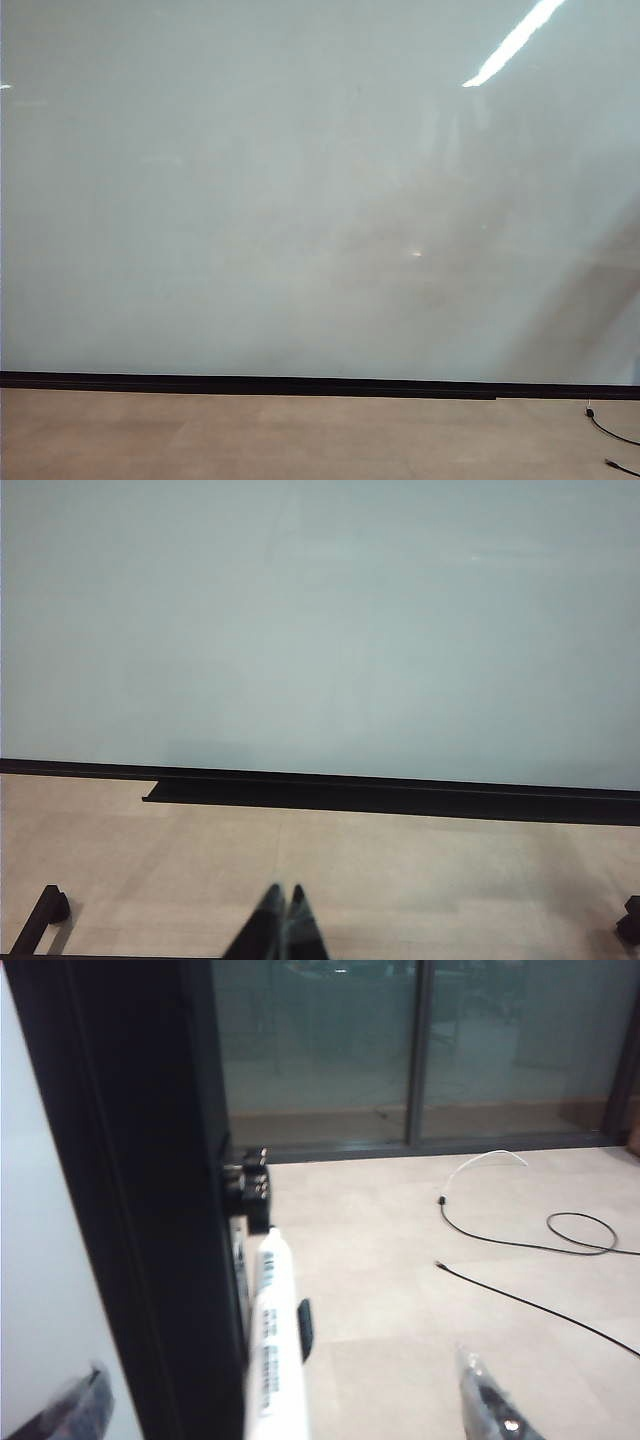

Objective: Pick up the pen on the shelf to the right of the whiteboard and write the letter A.

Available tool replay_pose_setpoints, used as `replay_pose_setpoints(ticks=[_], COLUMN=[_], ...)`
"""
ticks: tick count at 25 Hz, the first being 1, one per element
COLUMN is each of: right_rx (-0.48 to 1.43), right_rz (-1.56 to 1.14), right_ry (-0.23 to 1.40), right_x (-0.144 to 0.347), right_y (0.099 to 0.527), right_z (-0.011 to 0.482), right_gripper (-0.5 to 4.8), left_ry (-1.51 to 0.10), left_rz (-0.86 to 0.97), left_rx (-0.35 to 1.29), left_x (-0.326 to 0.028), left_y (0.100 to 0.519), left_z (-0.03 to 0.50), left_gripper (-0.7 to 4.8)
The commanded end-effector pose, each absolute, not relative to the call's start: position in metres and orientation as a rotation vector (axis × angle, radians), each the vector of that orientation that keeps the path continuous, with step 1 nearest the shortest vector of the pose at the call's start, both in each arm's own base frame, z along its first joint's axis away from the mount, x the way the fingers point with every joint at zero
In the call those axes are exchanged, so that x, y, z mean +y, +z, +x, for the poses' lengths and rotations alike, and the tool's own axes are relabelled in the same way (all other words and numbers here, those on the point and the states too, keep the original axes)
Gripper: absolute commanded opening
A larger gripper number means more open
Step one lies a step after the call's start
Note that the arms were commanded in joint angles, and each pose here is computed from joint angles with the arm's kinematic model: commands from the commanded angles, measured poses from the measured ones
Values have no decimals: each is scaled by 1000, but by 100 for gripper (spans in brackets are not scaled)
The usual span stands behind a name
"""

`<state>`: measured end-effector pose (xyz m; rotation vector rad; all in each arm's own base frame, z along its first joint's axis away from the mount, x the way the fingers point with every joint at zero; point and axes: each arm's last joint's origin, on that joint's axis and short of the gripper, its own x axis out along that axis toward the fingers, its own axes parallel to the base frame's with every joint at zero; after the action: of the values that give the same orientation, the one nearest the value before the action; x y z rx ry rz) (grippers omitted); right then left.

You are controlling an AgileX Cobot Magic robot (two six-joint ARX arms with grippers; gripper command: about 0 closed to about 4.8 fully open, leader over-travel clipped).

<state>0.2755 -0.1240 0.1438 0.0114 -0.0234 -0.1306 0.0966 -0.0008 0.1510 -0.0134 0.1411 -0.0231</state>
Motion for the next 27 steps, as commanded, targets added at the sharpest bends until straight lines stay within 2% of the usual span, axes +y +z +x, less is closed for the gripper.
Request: replay_pose_setpoints(ticks=[1, 8, 13, 23, 26, 27], right_rx=[-60, -46, -60, -53, -53, -52], right_rz=[15, 37, 94, 157, 141, 129], right_ry=[-118, -53, 51, 111, 123, 125], right_x=[-127, -138, -152, -157, -154, -154], right_y=[136, 129, 133, 131, 131, 130], right_z=[277, 281, 283, 286, 288, 289], right_gripper=[461, 461, 461, 457, 447, 425], left_ry=[-24, -23, -24, -24, -23, -24], left_rz=[-10, -10, -9, -10, -9, -9], left_rx=[131, 131, 131, 131, 131, 131], left_x=[-1, -1, -1, -1, -1, -1], left_y=[153, 153, 153, 153, 153, 153], left_z=[97, 97, 97, 97, 97, 97], left_gripper=[-5, -5, -5, -5, -5, -5])
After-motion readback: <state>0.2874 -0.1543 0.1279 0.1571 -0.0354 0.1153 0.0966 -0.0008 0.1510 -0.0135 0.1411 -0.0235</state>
